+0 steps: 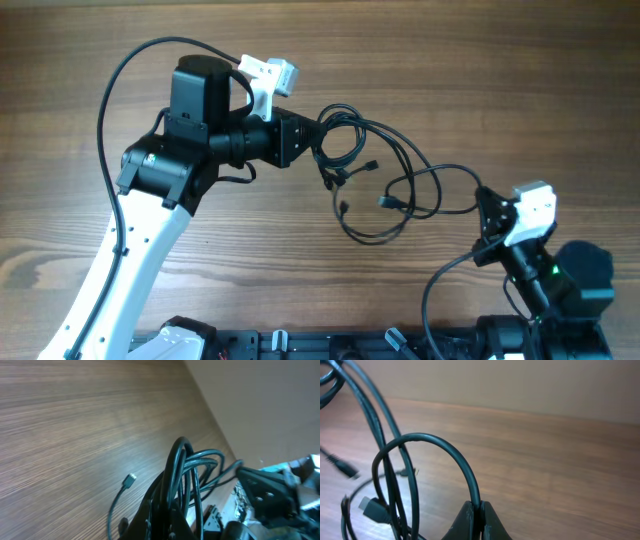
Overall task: Untangle cables
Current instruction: 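Grasp a hanging cable strand with the right gripper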
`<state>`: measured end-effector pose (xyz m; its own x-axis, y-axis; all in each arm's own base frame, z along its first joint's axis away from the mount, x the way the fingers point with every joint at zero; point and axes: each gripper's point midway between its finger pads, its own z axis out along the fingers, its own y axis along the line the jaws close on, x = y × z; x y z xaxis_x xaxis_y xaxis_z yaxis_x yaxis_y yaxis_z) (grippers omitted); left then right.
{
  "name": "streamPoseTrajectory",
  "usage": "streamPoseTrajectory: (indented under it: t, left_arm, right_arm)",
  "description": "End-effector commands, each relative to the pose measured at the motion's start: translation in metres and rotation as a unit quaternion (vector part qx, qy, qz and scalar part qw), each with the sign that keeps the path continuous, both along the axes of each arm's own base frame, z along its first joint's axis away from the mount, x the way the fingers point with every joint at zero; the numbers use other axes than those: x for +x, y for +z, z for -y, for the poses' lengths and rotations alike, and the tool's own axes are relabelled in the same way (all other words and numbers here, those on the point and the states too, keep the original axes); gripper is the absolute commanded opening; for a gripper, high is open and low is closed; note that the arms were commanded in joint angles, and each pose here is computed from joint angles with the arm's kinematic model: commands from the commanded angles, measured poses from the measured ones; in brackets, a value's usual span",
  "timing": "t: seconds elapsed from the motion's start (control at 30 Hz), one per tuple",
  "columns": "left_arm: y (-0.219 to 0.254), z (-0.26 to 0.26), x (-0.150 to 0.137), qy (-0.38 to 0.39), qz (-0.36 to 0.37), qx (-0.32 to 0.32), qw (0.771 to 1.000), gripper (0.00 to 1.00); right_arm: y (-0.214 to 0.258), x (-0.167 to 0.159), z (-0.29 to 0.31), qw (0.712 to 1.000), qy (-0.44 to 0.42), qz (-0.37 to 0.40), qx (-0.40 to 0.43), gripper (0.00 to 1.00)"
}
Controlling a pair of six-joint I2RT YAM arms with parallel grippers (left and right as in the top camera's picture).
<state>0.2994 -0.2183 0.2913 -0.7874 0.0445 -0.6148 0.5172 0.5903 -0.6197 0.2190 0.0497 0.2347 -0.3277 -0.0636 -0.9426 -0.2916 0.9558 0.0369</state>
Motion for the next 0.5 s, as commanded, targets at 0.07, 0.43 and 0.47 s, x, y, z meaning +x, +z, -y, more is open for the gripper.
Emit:
streamPoseTrajectory:
  t: [0.07,0.43,0.47]
  left_arm:
    - [0.023,0.01,-0.019,-0.053,0.013,-0.042,0.998,0.04]
    - [0.029,0.014,-0.023,-0.07,0.016,-0.057,0.996,0.04]
    - [0.029,0.014,-0.023,-0.069,0.017,-0.057,0.996,0.04]
  right_arm:
    - [-0.004,0.006,-0.014,0.999,0.047,-0.011,-0.004,0.05]
    - [0.042,-0.008,-0.063,0.969,0.22,0.112,-0.018,0.05]
    - [0.042,-0.015,-0.07,0.961,0.249,0.118,-0.021,0.05]
